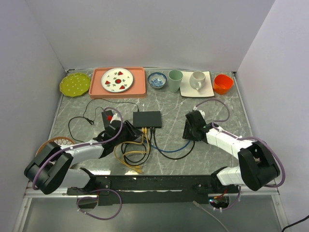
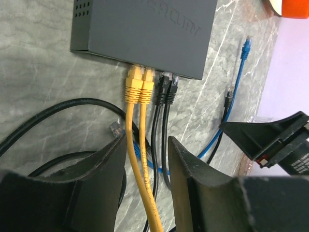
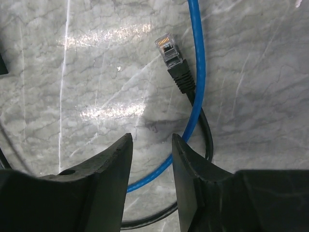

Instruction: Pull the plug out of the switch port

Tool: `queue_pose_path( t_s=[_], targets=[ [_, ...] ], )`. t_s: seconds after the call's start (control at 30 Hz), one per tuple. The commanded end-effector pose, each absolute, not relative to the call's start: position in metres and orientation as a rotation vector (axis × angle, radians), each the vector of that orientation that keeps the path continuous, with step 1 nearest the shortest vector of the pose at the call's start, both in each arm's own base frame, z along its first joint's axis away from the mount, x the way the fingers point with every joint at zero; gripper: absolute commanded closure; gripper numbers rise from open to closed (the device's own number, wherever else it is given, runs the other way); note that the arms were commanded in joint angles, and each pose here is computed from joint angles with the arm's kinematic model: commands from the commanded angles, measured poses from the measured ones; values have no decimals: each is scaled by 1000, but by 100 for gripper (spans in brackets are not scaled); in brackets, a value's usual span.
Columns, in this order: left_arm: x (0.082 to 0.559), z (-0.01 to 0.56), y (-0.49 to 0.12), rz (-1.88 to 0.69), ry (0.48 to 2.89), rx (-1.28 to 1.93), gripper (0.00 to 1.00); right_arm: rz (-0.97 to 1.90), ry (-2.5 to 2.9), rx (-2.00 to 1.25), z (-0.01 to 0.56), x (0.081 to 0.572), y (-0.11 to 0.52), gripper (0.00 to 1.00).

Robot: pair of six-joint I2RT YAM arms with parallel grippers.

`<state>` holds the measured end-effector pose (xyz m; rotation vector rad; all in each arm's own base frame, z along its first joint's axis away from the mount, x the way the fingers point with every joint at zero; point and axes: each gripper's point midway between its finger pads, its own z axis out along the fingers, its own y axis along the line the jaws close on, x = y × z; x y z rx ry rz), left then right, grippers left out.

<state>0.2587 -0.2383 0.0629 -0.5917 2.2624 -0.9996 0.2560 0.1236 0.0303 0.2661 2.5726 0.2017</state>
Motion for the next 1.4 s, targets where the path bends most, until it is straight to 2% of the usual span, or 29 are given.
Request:
queue_pose_path(
  t_s=[0.0,0.23,0.37,0.9,1.0,1.07,1.1,1.13,1.23,1.37],
  targets=[
    [265,79,-241,-1035,2199,-587,55,175,2558,322,35,260,123,56],
    [264,82,-240,-1055,2177,-588,54,228,2494,364,66,245,123,52],
    [265,82,-242,-1060,2174,-594,55,249,2536,446,54,236,125,49],
    [253,80,-235,-1087,2160,-612,54,300,2597,717,6,230,125,48],
    [252,77,-234,-1082,2168,-618,54,276,2612,733,-1,239,122,52],
    [251,75,-234,-1076,2175,-620,54,271,2615,714,1,247,124,61],
    [251,75,-233,-1074,2177,-619,55,260,2627,709,-2,247,124,67],
    [251,75,-233,-1075,2177,-621,55,256,2629,704,-2,248,124,80],
    [249,75,-232,-1075,2178,-625,54,232,2617,682,2,248,119,100],
    [249,72,-232,-1070,2184,-626,55,156,2529,632,30,256,105,100]
  ],
)
